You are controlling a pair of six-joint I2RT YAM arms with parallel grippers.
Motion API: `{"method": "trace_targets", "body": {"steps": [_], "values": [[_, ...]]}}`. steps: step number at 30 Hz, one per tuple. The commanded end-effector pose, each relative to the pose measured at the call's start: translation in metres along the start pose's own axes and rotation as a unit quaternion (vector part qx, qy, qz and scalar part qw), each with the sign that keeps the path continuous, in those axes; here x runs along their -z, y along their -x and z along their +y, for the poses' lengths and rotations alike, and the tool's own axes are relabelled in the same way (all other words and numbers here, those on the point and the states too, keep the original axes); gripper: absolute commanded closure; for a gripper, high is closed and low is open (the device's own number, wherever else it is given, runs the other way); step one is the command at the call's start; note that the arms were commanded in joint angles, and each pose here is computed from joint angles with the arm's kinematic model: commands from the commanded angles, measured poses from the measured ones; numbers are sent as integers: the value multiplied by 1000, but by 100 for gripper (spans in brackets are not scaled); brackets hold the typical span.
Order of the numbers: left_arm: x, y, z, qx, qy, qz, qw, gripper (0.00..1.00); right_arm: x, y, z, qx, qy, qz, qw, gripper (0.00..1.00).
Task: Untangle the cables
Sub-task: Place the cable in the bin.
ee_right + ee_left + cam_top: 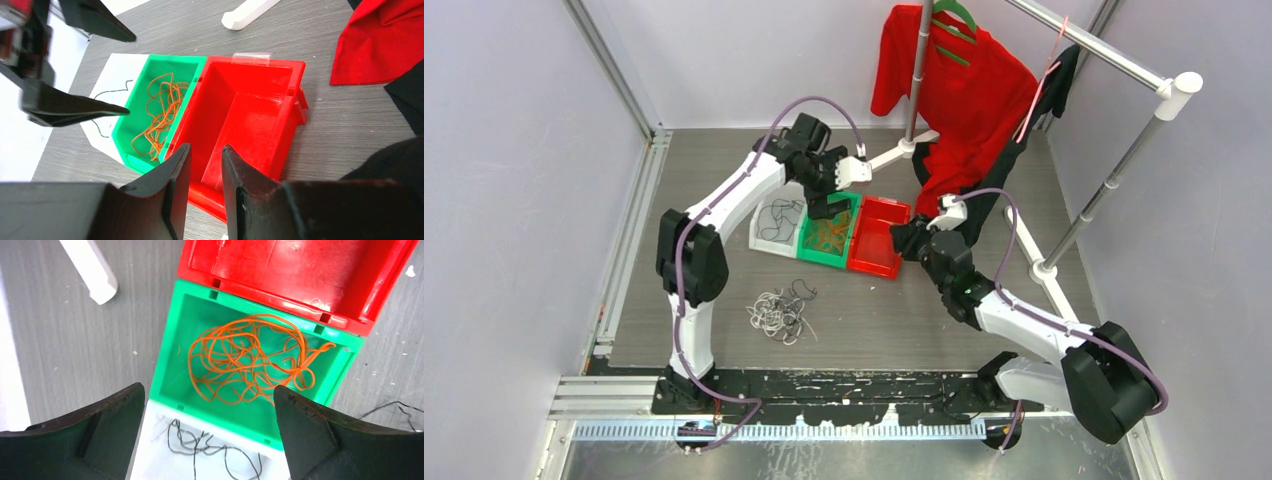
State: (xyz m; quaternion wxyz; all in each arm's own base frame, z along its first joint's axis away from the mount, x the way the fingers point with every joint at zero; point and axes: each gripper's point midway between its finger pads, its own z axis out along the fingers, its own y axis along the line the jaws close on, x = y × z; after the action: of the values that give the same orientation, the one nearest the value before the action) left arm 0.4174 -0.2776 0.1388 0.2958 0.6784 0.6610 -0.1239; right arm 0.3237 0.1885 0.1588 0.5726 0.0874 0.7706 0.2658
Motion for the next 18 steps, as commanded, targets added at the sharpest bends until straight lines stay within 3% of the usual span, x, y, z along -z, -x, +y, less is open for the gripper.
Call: {"method": "trace_targets", "body": {"steps": [1,5,8,14,18], "values": [[61,25,-3,27,22,-8,999,0,-1,36,27,8,33,-31,999,65],[94,31,-5,49,32,0,998,1,-16,26,40,5,47,-1,999,67],[127,29,5,120,78,9,990,1,-36,13,56,19,58,26,998,68],[190,-28,8,197,198,148,949,1,-77,-15,83,87,61,75,992,70],[210,-57,-12,292,187,124,930,1,-90,-31,82,118,38,92,988,71]]}}
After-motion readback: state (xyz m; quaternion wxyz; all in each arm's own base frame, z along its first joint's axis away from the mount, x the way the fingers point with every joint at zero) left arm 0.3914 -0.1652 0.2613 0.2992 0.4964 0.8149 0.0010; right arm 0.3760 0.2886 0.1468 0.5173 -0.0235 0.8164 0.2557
